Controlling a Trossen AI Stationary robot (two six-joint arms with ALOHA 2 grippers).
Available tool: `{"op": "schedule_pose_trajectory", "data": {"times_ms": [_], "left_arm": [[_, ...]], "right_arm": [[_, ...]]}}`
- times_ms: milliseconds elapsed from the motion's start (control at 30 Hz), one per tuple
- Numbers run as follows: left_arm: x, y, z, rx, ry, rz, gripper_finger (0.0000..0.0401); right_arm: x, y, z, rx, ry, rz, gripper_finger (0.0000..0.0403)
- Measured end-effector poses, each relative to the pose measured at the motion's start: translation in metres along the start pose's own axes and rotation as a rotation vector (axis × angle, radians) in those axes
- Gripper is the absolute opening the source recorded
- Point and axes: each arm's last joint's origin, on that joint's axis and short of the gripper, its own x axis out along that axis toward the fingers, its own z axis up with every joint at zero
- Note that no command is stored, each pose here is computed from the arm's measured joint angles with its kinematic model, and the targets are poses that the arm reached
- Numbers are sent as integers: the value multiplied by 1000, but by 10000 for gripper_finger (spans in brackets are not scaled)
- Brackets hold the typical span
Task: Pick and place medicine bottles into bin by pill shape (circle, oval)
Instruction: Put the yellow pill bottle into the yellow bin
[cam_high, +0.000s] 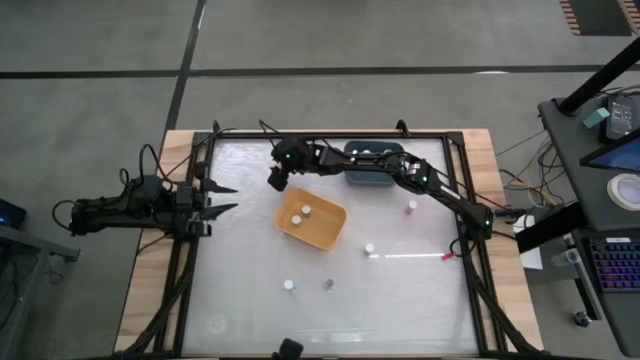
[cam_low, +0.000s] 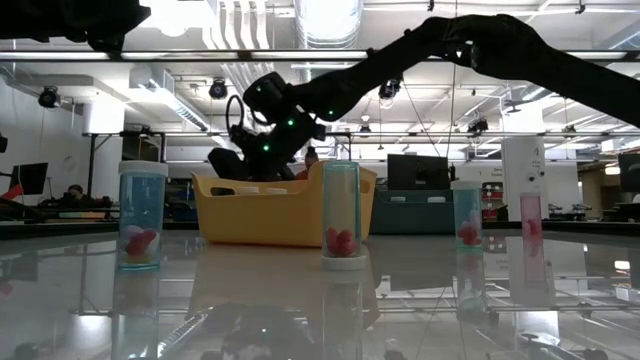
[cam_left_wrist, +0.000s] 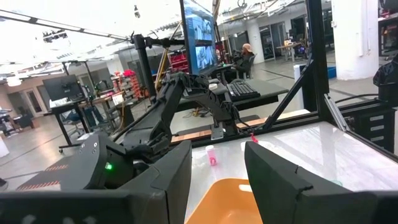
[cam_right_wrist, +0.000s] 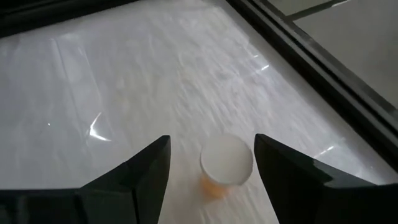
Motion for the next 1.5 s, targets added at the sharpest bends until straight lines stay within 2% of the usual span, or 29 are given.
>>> {"op": "schedule_pose_trajectory", "data": {"times_ms": [467, 1100, 1367, 1500], "left_arm": [[0, 0, 1, 3, -6, 2, 134], [0, 0, 1, 4, -5, 2, 134], [0, 0, 1, 20, -5, 4, 134], [0, 1, 1, 20, 0, 21, 134]], "right_arm": [[2, -1, -2, -2, -14, 8, 219], [4, -1, -5, -2, -26, 9, 118], [3, -1, -4, -20, -27, 8, 119], [-12, 1, 12, -39, -49, 13, 118]]}}
